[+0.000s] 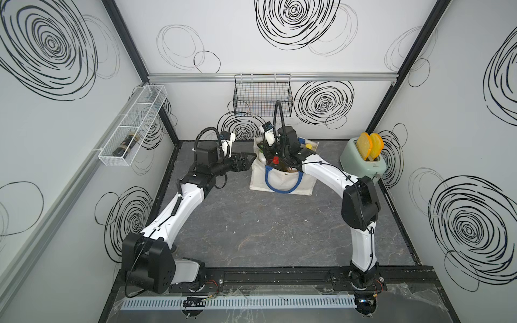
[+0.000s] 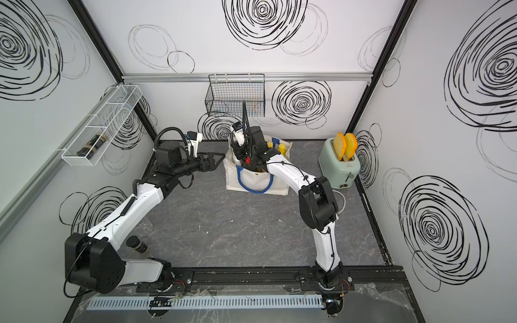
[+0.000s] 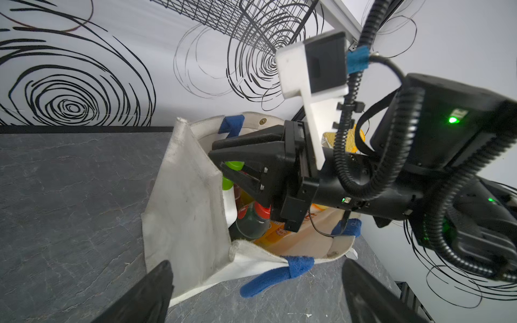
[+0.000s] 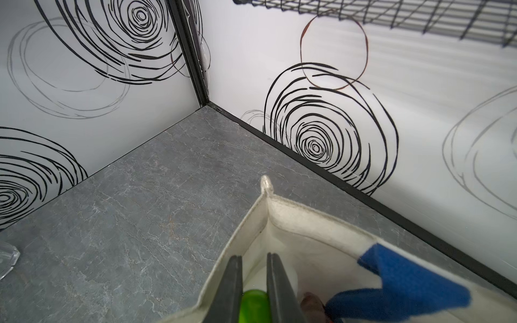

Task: Pack dish soap into the shopping bag
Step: Place the bottle of dish soap in the shopping bag.

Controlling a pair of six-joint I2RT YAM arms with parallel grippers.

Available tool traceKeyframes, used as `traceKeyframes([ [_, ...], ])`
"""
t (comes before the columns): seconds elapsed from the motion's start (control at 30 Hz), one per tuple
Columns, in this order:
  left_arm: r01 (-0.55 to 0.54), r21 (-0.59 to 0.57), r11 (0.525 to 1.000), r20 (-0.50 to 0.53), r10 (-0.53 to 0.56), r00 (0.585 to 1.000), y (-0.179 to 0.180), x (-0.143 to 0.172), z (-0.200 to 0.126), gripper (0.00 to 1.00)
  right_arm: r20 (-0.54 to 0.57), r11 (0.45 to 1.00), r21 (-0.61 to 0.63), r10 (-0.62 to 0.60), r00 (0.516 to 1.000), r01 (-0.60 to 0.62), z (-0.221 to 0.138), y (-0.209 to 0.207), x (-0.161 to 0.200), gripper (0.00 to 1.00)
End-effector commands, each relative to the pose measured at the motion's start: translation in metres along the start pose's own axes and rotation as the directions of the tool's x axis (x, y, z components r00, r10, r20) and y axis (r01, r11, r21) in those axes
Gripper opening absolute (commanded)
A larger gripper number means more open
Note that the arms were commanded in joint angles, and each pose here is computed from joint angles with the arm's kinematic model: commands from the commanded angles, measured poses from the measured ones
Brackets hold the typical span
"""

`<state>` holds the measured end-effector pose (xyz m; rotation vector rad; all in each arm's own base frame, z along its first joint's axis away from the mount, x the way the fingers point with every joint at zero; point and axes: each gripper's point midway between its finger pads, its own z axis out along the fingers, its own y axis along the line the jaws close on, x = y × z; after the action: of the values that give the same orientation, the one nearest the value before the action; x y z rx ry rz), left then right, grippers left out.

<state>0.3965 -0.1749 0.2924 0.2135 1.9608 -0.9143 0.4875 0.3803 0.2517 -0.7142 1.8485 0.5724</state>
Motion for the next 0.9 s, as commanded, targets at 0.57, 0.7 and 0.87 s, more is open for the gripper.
traceKeyframes([
  [0.57, -0.039, 0.006, 0.999, 0.022, 0.039, 0.999, -0.007, -0.009, 0.001, 0.96, 0.176, 1.0, -0.013, -0.025, 0.984, 0.027, -0.022, 0.007, -0.046, 0.27],
  [0.7, -0.041, 0.006, 0.999, 0.027, 0.041, 0.999, -0.008, -0.011, 0.0, 0.96, 0.175, 1.0, -0.005, -0.029, 0.984, 0.03, -0.023, 0.006, -0.046, 0.38],
  [0.87, -0.042, 0.0, 0.999, 0.027, 0.042, 0.999, -0.007, -0.011, 0.0, 0.96, 0.159, 0.999, 0.001, -0.035, 0.987, 0.035, -0.023, 0.005, -0.041, 0.48],
])
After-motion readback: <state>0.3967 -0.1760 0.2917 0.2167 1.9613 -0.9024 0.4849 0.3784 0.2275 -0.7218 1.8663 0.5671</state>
